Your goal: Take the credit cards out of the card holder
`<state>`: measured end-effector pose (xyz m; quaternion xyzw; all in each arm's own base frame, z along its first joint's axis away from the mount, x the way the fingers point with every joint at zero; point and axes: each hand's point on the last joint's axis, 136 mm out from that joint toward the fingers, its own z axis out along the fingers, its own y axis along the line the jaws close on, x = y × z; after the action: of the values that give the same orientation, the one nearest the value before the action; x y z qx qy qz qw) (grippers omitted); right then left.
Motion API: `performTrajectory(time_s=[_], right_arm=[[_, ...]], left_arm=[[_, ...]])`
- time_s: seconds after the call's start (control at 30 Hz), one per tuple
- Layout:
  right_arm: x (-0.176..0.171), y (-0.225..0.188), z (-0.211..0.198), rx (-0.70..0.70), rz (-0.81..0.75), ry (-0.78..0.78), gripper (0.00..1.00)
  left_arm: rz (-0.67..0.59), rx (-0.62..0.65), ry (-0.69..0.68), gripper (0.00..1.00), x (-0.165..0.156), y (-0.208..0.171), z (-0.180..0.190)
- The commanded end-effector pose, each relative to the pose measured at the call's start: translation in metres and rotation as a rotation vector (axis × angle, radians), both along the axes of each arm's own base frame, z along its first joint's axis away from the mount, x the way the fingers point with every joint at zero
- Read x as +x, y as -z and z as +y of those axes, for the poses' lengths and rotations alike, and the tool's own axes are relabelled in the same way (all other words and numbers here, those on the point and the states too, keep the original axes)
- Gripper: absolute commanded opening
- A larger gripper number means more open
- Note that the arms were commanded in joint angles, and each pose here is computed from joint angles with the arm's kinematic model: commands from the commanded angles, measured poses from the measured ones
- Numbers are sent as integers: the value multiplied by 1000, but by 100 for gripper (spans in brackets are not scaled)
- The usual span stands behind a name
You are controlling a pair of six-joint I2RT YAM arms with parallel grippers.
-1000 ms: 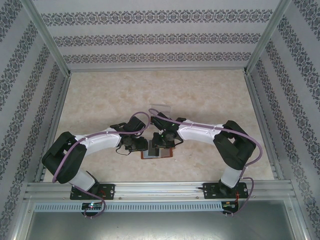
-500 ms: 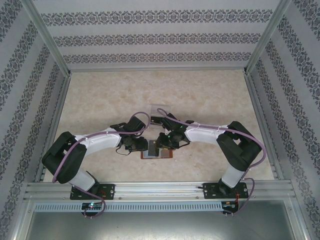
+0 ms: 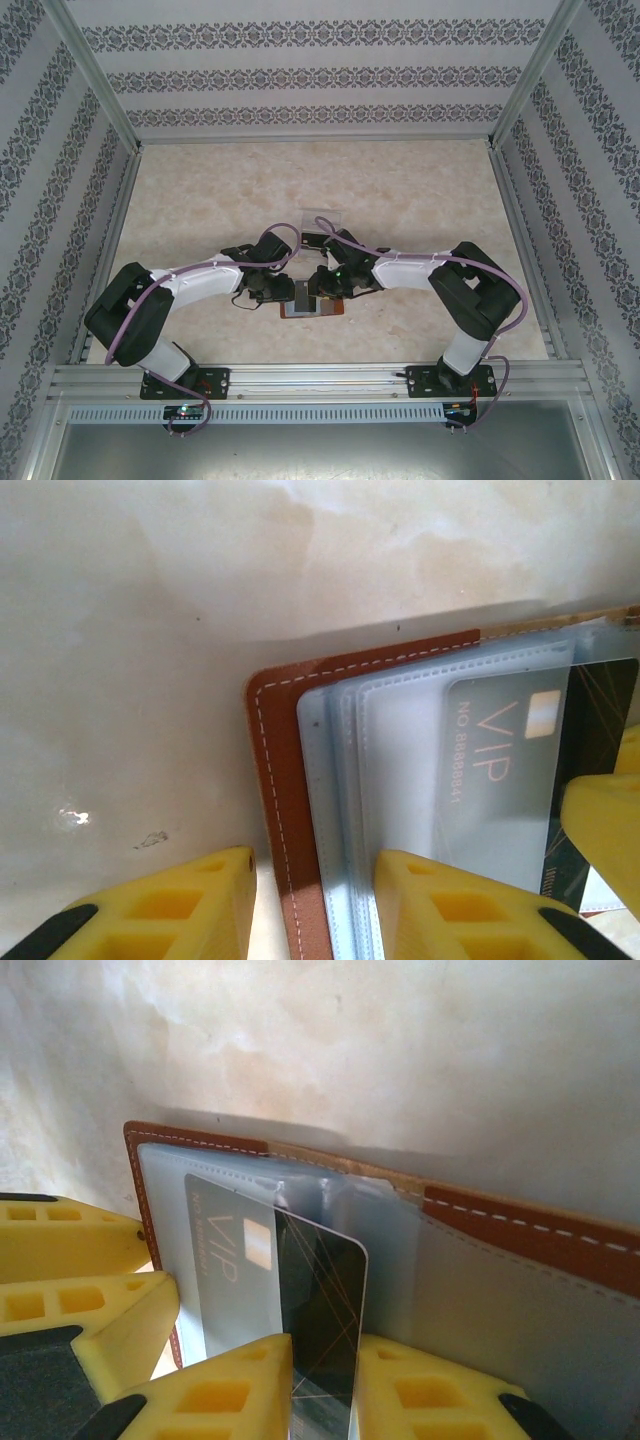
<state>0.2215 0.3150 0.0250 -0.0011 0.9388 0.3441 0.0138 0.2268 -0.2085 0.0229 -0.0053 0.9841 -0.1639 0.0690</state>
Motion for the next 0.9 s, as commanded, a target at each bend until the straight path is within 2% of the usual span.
performTrajectory(time_s=[0.0,0.17,0.4,0.63,0.87], right_arm=[[3,2,6,58,8,11,23],[5,12,6,120,33,45,22],[9,14,2,214,33,104,16],[10,11,-8,208,18,123,10],[10,1,-26,157,-12,130,9]], left_arm=[[36,78,2,37,-6,10,16],[38,79,3,37,-6,9,16],[37,85,-1,37,-7,9,18],[25,88,-9,37,-6,6,20],[24,94,-10,37,-8,6,22]])
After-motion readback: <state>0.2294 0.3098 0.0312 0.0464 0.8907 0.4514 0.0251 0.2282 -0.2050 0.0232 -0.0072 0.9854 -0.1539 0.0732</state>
